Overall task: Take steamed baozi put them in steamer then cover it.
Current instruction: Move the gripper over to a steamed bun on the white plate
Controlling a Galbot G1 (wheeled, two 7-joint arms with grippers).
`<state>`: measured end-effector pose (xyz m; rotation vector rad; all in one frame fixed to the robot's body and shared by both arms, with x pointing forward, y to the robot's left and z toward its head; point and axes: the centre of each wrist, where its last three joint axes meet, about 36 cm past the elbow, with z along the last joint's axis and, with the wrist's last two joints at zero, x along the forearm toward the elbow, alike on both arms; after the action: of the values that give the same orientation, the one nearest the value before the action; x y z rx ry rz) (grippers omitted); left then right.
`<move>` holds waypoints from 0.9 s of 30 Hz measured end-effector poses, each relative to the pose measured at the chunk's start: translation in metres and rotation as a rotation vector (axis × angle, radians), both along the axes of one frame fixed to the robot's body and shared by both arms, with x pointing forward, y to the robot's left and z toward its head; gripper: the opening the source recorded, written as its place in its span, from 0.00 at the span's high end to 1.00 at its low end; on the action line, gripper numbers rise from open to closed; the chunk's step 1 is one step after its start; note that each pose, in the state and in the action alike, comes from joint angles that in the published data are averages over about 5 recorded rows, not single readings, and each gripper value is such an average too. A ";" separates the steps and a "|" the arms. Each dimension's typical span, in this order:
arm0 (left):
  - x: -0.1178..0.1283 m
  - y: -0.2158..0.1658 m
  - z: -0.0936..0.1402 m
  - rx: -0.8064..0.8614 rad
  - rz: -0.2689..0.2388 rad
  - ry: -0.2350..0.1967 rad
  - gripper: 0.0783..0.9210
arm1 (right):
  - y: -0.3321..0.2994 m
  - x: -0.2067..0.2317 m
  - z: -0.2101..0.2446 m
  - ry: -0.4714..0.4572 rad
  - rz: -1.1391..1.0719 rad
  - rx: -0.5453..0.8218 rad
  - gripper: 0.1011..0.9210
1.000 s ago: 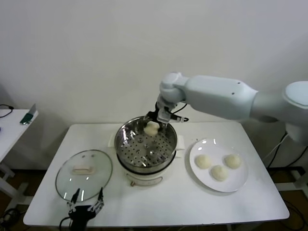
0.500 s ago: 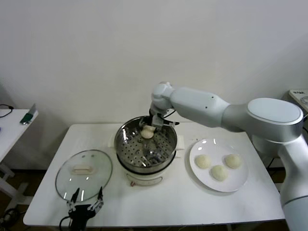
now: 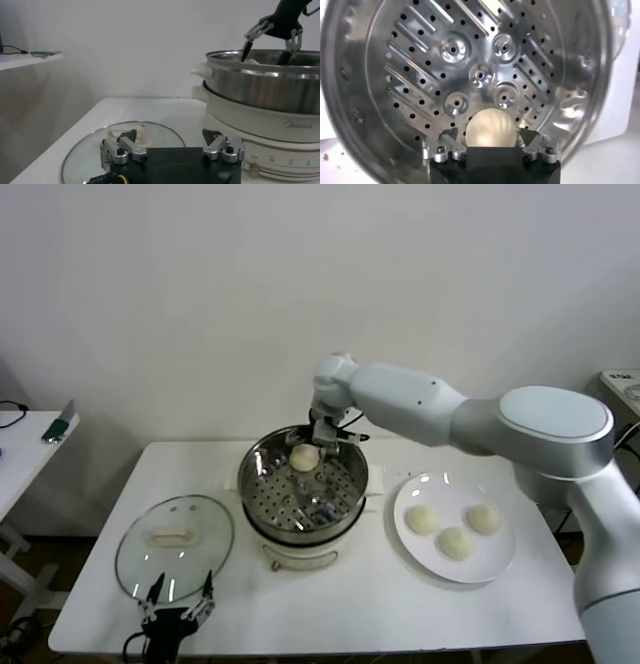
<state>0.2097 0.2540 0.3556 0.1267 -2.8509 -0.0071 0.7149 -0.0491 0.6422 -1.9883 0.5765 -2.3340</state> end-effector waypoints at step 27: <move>0.002 -0.002 0.004 -0.005 -0.005 -0.016 0.12 | -0.253 -0.079 -0.046 0.263 -1.184 0.116 0.12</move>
<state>0.2118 0.2518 0.3599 0.1184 -2.8673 0.0005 0.6358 -0.3023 0.5960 -2.2022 2.3590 -2.2841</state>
